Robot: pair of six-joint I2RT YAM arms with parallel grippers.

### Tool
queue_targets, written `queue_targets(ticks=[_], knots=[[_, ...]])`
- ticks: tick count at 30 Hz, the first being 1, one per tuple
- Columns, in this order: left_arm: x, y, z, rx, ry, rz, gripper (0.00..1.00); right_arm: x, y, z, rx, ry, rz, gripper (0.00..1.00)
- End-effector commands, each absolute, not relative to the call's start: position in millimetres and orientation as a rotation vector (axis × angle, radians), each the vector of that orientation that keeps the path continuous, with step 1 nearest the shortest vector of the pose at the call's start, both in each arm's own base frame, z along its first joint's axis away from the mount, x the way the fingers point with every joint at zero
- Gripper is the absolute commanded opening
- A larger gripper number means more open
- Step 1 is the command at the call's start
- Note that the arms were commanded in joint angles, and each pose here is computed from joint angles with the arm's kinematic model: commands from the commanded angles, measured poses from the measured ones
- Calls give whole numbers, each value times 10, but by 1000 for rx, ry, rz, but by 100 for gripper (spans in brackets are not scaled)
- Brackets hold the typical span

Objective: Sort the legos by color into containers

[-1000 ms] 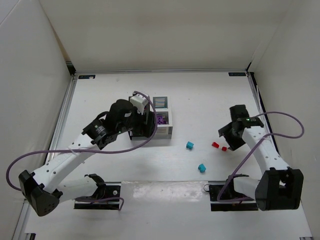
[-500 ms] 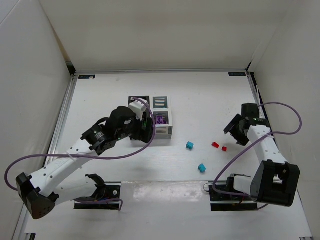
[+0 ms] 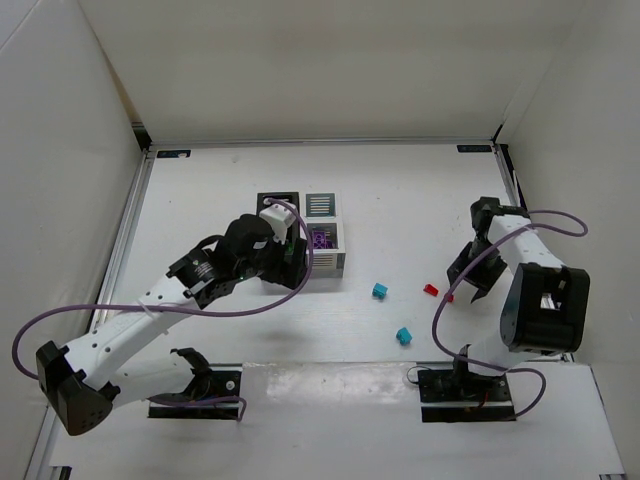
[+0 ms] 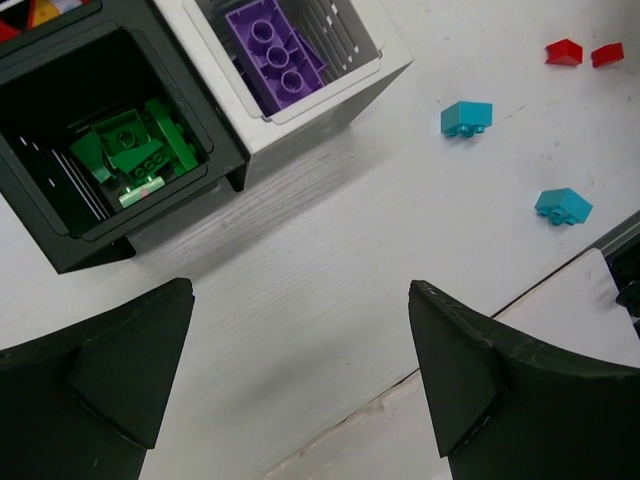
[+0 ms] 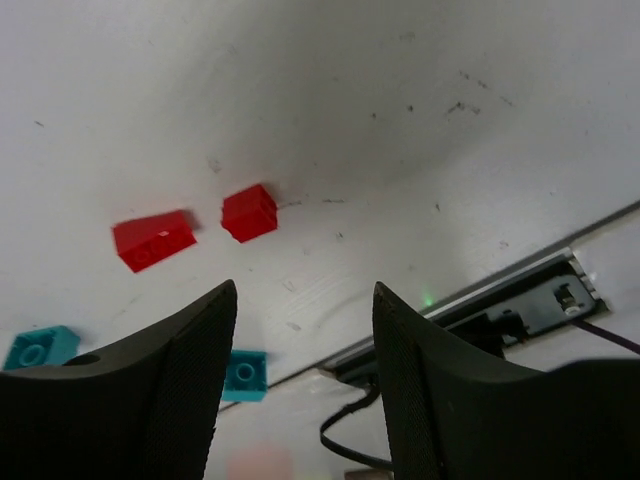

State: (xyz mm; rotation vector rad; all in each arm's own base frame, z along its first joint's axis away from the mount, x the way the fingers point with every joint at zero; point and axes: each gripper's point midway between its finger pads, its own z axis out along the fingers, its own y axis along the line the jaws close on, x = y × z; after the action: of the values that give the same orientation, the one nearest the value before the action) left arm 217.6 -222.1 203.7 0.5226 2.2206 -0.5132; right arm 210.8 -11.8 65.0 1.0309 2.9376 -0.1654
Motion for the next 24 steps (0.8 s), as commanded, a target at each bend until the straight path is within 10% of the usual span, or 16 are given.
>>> queue_targets(ticks=[1,24], knots=[[2136,-2157,2004,507,2230,-494,100,1925,-78,732,988,3061,-215,60],[2127,-2053,1844,482,2282,-428,100,2135,90,356,820,3245,-237,41]])
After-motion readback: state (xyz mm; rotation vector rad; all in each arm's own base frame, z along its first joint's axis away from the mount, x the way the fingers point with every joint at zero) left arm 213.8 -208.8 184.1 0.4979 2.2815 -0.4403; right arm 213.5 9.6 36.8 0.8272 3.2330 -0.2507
